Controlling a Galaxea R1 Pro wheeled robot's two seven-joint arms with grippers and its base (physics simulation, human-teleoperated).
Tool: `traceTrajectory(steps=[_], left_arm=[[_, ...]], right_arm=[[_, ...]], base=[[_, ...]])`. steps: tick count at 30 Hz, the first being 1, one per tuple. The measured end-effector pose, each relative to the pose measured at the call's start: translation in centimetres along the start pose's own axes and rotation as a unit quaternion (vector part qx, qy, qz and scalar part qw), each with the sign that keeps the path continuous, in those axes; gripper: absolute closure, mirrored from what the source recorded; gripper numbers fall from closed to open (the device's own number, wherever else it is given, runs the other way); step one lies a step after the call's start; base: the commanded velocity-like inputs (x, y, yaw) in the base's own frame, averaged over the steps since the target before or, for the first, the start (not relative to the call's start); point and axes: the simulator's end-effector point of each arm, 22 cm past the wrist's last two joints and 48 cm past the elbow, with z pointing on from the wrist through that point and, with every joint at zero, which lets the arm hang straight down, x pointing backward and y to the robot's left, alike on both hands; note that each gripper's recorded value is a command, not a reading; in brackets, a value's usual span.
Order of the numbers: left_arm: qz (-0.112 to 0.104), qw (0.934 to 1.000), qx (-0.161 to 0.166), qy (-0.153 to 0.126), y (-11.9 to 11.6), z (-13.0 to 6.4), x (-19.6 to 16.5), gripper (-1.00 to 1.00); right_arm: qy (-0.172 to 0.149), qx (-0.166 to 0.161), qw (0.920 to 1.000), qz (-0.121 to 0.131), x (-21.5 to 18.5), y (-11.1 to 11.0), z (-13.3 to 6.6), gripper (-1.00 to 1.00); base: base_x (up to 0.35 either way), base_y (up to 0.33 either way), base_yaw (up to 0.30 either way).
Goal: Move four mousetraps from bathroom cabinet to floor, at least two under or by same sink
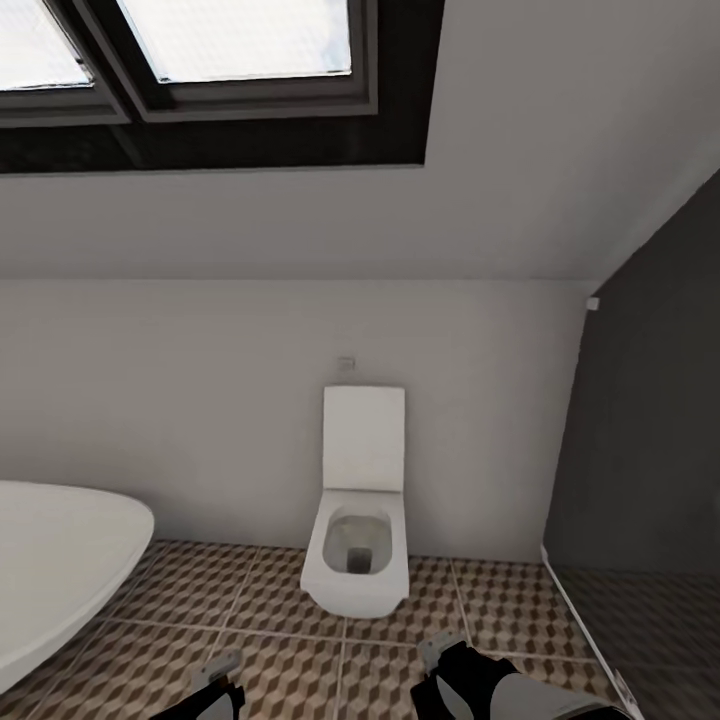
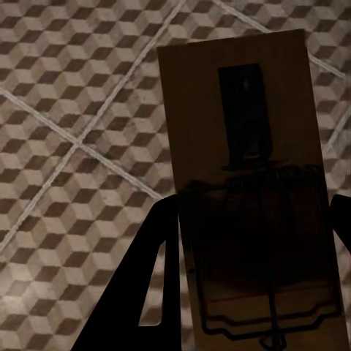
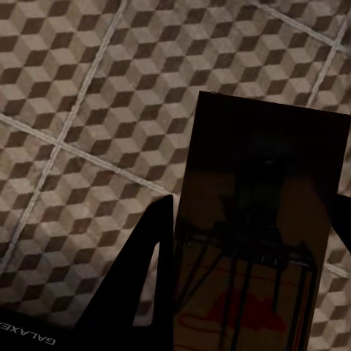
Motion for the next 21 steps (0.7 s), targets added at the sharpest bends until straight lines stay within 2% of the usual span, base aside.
traceTrajectory(steps=[10,21], left_arm=[[0.001,1.0000,0.002,0.000,-0.36,-0.08,0.08,1.00],[0.001,1.0000,0.002,0.000,-0.21,-0.06,0.01,1.00]], right_arm=[[0.000,-0.001,1.0000,0.001,0.01,0.01,0.02,1.00],[0.000,0.000,1.0000,0.001,0.02,-0.02,0.00,1.00]], base=[[0.031,0.019,-0.036],[0.192,0.263,-0.010]])
